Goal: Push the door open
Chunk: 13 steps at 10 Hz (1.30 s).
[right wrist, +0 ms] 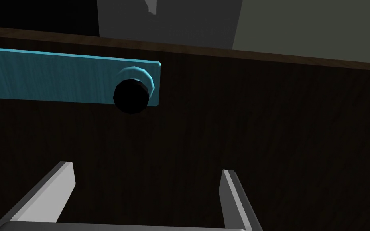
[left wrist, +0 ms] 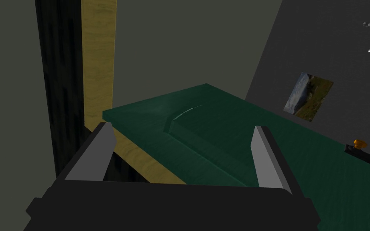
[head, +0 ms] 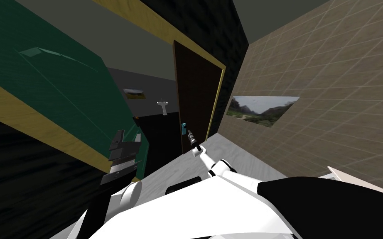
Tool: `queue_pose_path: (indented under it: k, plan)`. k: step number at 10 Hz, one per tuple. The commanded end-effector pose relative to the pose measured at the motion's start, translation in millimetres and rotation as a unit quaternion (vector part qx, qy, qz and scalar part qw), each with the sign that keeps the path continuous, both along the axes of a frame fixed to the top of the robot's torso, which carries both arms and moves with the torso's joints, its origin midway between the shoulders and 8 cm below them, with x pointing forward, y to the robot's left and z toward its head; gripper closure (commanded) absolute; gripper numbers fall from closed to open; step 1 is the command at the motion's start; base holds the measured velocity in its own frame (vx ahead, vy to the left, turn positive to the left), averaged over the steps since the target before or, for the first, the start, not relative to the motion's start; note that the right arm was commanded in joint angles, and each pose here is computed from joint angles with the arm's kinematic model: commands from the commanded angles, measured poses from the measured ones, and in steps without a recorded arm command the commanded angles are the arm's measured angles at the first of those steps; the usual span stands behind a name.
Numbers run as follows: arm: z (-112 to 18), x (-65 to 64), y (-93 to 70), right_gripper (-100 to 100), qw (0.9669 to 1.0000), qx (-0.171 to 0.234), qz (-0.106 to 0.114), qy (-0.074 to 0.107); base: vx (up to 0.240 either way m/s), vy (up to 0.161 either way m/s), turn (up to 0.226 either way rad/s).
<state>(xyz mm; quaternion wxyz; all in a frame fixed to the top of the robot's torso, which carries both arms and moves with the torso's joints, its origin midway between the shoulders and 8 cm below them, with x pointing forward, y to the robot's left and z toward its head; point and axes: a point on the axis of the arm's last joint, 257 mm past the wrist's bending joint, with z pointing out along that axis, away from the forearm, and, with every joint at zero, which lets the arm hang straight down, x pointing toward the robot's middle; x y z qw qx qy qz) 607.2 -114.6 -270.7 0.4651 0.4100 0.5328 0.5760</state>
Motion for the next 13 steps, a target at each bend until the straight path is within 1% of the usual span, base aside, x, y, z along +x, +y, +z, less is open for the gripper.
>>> queue_pose_path:
  k: [1, 5, 6, 7, 8, 10, 13]
  plan:
    - [-6.6, 2.6, 8.0, -100, 0.9999, 0.000, 0.005, 0.013, 0.050, -0.144, 0.130]
    - [-17.8, 6.2, 21.9, -100, 0.9993, -0.001, 0.014, 0.034, 0.051, -0.126, 0.079]
    - [-21.9, 7.0, 27.7, -100, 0.9990, -0.001, 0.017, 0.042, 0.058, -0.141, 0.095]
    - [-19.8, 7.5, 24.8, -100, 0.9992, -0.001, 0.015, 0.037, 0.029, -0.071, 0.031]
    - [-20.8, 9.2, 14.9, -100, 0.9992, -0.006, 0.010, 0.037, 0.104, 0.014, 0.023]
    - [-21.6, 9.9, 6.9, -100, 0.9993, -0.010, 0.006, 0.036, 0.189, 0.045, 0.026]
    - [-23.1, 9.4, 1.9, -100, 0.9993, -0.010, 0.001, 0.037, 0.199, 0.059, 0.023]
